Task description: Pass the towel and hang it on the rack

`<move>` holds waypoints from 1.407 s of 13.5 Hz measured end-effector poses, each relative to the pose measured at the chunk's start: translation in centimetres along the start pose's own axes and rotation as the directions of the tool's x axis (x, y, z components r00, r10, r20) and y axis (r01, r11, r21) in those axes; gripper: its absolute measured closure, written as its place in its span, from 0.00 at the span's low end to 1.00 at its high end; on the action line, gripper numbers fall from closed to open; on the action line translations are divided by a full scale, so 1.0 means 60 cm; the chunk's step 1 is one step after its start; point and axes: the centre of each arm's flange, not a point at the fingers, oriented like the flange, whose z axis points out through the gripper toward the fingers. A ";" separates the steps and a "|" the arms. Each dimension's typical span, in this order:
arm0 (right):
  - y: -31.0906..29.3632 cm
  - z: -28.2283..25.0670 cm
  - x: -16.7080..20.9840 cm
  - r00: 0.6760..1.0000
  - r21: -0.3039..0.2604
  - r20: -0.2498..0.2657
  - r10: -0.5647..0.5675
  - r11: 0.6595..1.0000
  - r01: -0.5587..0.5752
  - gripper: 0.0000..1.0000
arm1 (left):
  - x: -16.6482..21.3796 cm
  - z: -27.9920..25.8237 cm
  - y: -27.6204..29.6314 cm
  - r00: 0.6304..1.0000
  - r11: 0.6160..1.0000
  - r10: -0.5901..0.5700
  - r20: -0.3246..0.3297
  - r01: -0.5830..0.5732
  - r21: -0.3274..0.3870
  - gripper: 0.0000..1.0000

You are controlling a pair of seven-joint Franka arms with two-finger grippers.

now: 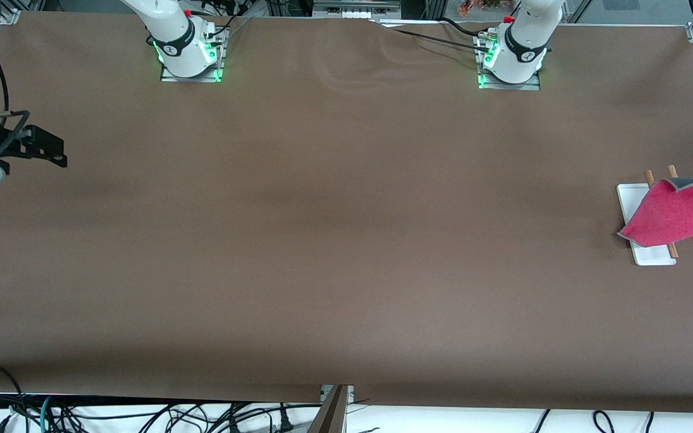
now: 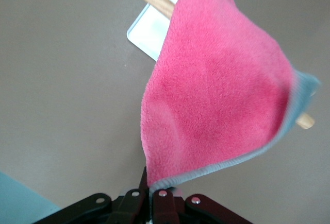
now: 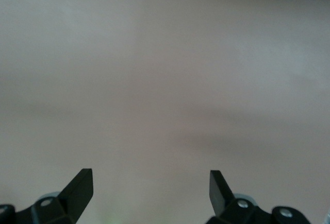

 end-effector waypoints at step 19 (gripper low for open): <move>0.033 0.023 -0.046 0.996 0.031 0.031 0.079 0.996 -0.079 0.00 | 0.279 -0.297 0.156 0.990 0.989 -0.141 0.020 0.141 -0.034 0.00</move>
